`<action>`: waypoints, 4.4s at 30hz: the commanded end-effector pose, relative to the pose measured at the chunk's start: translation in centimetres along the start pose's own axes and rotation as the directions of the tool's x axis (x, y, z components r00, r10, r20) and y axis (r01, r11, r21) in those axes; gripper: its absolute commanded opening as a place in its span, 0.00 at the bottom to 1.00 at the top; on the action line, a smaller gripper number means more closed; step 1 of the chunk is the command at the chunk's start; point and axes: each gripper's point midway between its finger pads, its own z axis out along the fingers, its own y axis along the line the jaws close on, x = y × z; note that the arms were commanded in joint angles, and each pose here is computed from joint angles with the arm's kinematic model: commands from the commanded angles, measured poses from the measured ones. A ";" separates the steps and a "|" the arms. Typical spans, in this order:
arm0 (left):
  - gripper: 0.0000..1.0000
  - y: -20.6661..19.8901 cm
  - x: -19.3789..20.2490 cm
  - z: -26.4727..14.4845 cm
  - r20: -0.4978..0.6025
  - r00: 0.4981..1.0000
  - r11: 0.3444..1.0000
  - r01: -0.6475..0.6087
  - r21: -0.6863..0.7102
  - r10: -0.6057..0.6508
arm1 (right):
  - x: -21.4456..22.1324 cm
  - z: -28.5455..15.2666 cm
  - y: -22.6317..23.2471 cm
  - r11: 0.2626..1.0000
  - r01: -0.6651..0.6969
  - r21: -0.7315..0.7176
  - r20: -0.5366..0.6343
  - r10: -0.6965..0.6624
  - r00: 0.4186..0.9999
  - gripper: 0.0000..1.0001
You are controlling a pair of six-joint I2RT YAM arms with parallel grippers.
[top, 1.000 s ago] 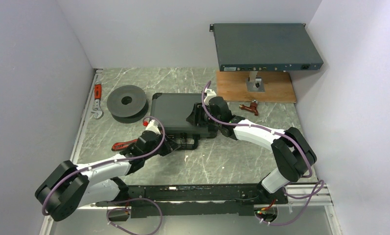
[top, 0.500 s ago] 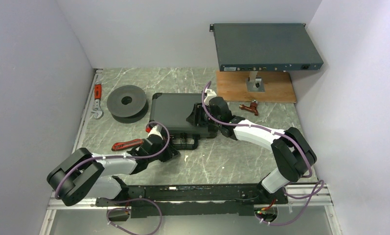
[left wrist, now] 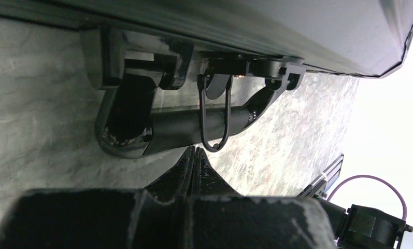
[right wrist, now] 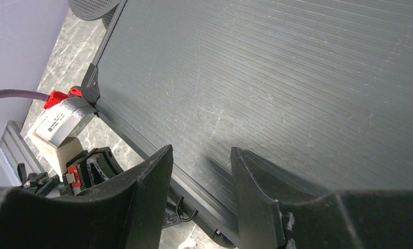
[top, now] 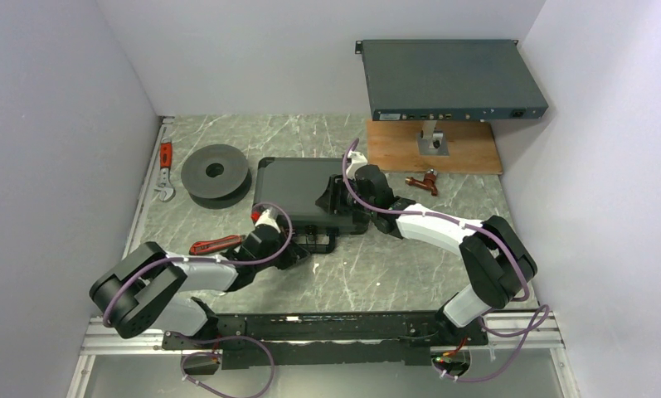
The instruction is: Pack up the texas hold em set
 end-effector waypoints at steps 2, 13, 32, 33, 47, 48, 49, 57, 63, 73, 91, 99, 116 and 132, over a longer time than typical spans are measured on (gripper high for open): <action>0.00 -2.6 -1.3 0.6 0.040 0.999 0.998 -0.002 0.069 -0.001 | 14.3 -3.6 -7.8 0.959 0.010 0.285 -0.441 0.121 0.890 0.50; 0.00 -3.6 -2.0 1.0 0.069 0.998 0.995 -0.016 0.101 0.009 | 14.3 -3.7 -7.7 0.960 0.010 0.278 -0.445 0.119 0.888 0.50; 0.00 -4.8 -5.8 2.0 0.214 0.969 0.989 -0.139 0.047 0.126 | 14.8 -3.6 -7.9 0.959 0.015 0.282 -0.457 0.121 0.881 0.49; 0.00 -5.1 -6.2 1.8 0.225 0.966 0.989 -0.144 0.045 0.130 | 14.9 -3.6 -7.9 0.959 0.014 0.282 -0.460 0.123 0.879 0.49; 0.00 -8.1 -7.8 1.0 0.272 0.954 0.982 -0.158 0.098 0.127 | 15.2 -3.4 -8.0 0.959 0.012 0.282 -0.468 0.127 0.874 0.49; 0.00 -7.9 -7.7 1.1 0.272 0.954 0.983 -0.154 0.098 0.123 | 15.3 -3.4 -8.1 0.959 0.013 0.283 -0.470 0.127 0.874 0.49; 0.00 -7.7 -7.6 1.2 0.268 0.956 0.984 -0.151 0.096 0.120 | 15.3 -3.4 -8.1 0.959 0.013 0.282 -0.470 0.126 0.874 0.49; 0.00 -4.5 -5.9 2.2 0.223 0.970 0.993 -0.105 0.044 0.093 | 15.4 -3.4 -8.2 0.957 0.018 0.289 -0.476 0.128 0.870 0.49; 0.00 -0.8 -4.1 3.4 0.210 0.976 0.998 -0.049 -0.039 0.056 | 15.4 -3.2 -8.3 0.956 0.016 0.293 -0.478 0.131 0.869 0.49; 0.00 3.0 -3.4 4.7 0.221 0.973 0.989 -0.030 -0.146 0.063 | 15.3 -3.0 -8.5 0.951 0.023 0.307 -0.482 0.135 0.866 0.49; 0.03 3.5 -4.0 0.2 0.317 0.944 0.987 -0.043 -0.155 0.091 | 13.7 -2.2 -7.9 0.952 0.023 0.307 -0.464 0.128 0.877 0.49; 0.05 2.6 -5.2 -2.5 0.379 0.919 0.990 -0.071 -0.118 0.111 | 12.4 -2.1 -7.3 0.954 0.032 0.298 -0.449 0.110 0.886 0.49; 0.37 1.4 -9.9 -12.6 0.531 0.793 0.953 -0.220 -0.208 0.299 | 4.1 -3.0 -2.2 0.985 0.062 0.160 -0.311 -0.009 0.950 0.53; 0.94 -1.1 -13.6 -21.5 0.566 0.690 0.891 -0.312 -0.329 0.451 | -8.8 -9.4 7.5 0.981 0.167 -0.094 0.062 -0.162 0.985 0.77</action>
